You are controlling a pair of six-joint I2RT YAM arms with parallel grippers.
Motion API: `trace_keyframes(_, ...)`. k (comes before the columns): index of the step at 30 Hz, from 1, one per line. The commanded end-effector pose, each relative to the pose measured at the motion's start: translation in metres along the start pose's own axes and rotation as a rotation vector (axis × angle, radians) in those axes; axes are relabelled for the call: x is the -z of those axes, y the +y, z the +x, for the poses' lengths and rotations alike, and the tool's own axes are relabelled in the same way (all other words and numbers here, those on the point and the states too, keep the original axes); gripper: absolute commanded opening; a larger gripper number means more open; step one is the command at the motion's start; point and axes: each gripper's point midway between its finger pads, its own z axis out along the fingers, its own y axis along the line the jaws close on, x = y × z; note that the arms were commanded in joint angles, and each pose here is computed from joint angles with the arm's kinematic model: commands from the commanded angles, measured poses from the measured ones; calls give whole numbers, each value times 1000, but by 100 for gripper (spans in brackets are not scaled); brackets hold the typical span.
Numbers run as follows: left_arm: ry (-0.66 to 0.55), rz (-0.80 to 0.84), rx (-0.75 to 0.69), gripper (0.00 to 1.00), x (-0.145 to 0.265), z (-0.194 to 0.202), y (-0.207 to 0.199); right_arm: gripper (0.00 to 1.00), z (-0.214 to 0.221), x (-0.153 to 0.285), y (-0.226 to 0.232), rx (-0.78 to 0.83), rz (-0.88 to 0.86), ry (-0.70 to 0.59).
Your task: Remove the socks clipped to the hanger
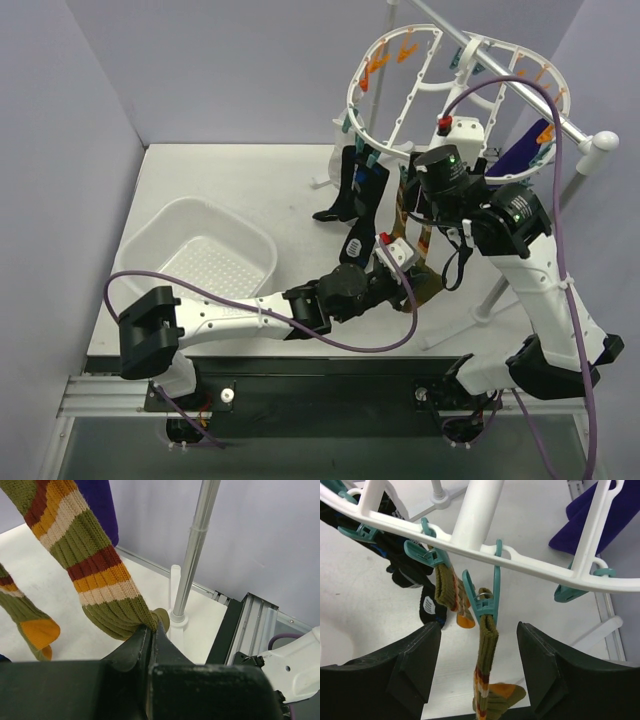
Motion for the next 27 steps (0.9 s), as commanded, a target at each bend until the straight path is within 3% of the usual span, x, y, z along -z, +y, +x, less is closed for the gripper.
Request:
trace_keyframes(1, -41, 36, 30, 0, 9, -22, -11, 62, -14, 1, -17, 57, 93, -48)
trace_keyframes(9, -32, 49, 33, 0, 16, -24, -12, 58, -19, -10, -6, 89, 37, -41)
trace_keyframes(27, -34, 67, 42, 0, 28, -32, -14, 30, -21, -21, -15, 62, 51, -55)
